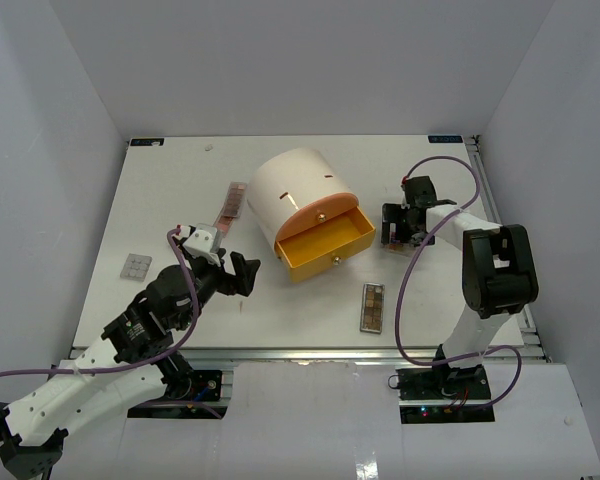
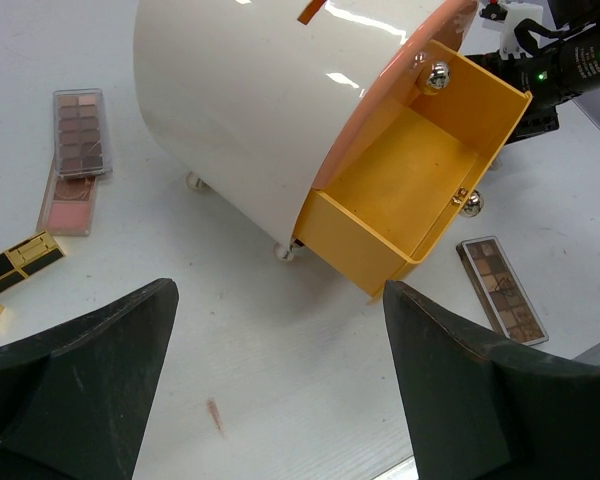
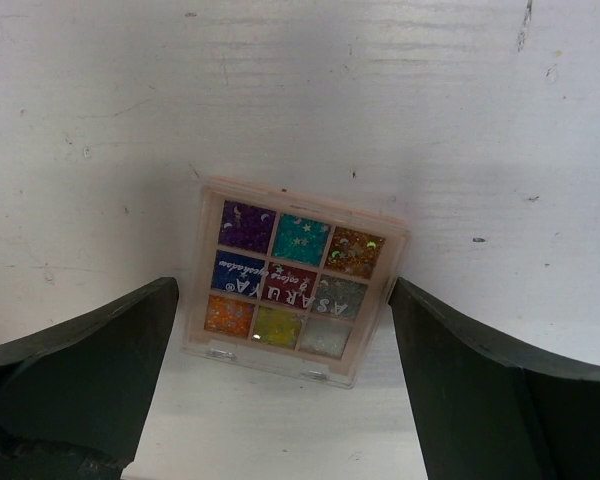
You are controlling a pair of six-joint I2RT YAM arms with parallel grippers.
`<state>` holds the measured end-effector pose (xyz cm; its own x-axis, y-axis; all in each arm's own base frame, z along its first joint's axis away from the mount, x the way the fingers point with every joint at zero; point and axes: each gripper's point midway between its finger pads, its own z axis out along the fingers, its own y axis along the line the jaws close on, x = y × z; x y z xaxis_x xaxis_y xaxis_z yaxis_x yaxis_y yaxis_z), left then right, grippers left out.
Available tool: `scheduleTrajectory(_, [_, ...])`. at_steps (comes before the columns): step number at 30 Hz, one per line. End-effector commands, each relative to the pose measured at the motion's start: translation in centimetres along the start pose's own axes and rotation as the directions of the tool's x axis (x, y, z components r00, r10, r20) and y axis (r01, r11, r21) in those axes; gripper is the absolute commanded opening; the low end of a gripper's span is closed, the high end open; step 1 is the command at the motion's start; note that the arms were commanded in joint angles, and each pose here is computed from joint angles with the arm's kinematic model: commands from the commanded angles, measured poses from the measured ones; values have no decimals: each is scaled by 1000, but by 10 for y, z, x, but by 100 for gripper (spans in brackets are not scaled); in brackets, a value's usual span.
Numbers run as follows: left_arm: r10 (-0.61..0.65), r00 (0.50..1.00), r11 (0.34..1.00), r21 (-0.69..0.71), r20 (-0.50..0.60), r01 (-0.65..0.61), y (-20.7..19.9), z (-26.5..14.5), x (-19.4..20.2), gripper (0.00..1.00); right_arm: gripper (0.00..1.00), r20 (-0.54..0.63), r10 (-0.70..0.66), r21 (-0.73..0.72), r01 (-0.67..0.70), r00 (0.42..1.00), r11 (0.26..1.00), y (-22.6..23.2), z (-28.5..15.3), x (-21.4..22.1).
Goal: Organize the makeup
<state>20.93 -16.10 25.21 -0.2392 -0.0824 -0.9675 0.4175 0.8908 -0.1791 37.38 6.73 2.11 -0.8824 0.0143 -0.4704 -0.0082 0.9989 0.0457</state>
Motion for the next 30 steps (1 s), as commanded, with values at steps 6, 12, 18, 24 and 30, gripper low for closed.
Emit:
scheduleTrajectory(6, [-4,1000,1000,-18,1,4,3,2,2,95,68,49,-50,55,47,998,997,-13,-9,-4])
scheduleTrajectory(12, [-4,1000,1000,-20,3,5,4,1,2,95,32,168,-138,51,131,976,990,-15,-41,-26])
scheduleTrajectory(18, [-11,1000,1000,-18,9,11,4,0,1,95,17,454,-320,-24,371,831,928,11,-127,-66])
scheduleTrajectory(24, [-12,1000,1000,-21,10,12,4,0,1,95,16,717,-399,-75,632,572,772,57,-236,-86])
scheduleTrajectory(30, [-13,1000,999,-36,12,13,7,0,1,95,21,812,-355,-198,792,463,578,122,-278,-68])
